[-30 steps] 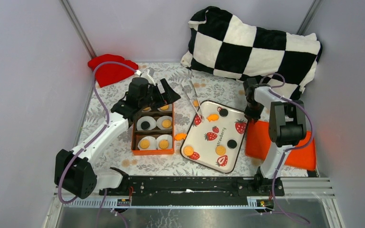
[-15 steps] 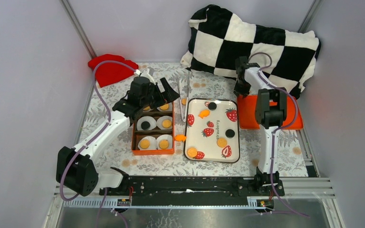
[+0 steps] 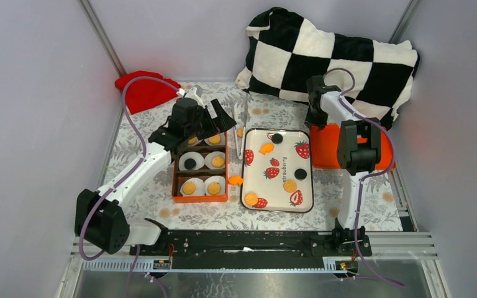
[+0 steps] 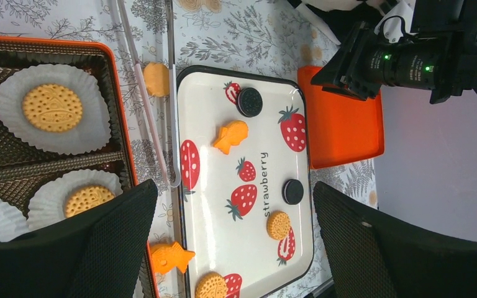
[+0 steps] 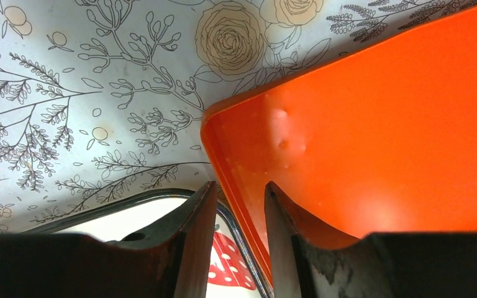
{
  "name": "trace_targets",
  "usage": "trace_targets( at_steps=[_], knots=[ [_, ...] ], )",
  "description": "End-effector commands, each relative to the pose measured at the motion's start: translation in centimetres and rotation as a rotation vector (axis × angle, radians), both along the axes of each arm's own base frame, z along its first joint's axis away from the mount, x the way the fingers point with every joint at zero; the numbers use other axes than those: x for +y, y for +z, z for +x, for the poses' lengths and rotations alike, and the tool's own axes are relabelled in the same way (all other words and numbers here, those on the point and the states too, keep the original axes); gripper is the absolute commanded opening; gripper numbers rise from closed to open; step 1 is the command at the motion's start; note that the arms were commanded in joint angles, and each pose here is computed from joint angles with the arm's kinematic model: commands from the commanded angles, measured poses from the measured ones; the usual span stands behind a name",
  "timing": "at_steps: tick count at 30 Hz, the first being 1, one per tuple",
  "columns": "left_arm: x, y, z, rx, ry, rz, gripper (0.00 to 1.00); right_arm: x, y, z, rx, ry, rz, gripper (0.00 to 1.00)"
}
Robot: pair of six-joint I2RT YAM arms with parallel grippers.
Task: Pack the cookies
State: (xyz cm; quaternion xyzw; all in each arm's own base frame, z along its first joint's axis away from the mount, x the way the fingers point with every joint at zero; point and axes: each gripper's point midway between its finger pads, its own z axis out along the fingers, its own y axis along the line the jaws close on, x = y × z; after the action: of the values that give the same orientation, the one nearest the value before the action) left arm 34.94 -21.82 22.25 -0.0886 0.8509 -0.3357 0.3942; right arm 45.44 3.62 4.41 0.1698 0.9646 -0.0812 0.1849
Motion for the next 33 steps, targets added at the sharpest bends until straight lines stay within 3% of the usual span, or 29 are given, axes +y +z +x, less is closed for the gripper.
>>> trace_targets(
  at_steps=[1,11,16,18,26,33],
  knots=[
    [-0.5,0.5,0.5,-0.022,-0.004,0.004,0.99,1.4,0.2,0.3,-0.003,0.070,0.013,0.41],
    [-0.5,0.2,0.8,-0.020,-0.006,0.016,0.99,2.1,-5.5,-0.3,0.134,0.073,0.011,0.37],
    [-0.8,0.2,1.0,-0.029,-0.018,0.015,0.99,1.7,-6.1,-0.4,0.130,0.053,-0.011,0.13],
    [-1.2,0.1,1.1,-0.029,-0.035,0.007,0.99,1.6,-5.3,-0.1,0.101,0.049,-0.011,0.00],
    [-3.9,0.0,2.1,-0.030,-0.132,-0.051,0.99,3.7,2.7,0.3,-0.058,0.179,-0.045,0.00],
    [-6.7,-0.3,2.5,-0.020,-0.260,-0.130,0.99,8.3,10.4,-2.6,-0.226,0.375,0.052,0.00]
  ],
)
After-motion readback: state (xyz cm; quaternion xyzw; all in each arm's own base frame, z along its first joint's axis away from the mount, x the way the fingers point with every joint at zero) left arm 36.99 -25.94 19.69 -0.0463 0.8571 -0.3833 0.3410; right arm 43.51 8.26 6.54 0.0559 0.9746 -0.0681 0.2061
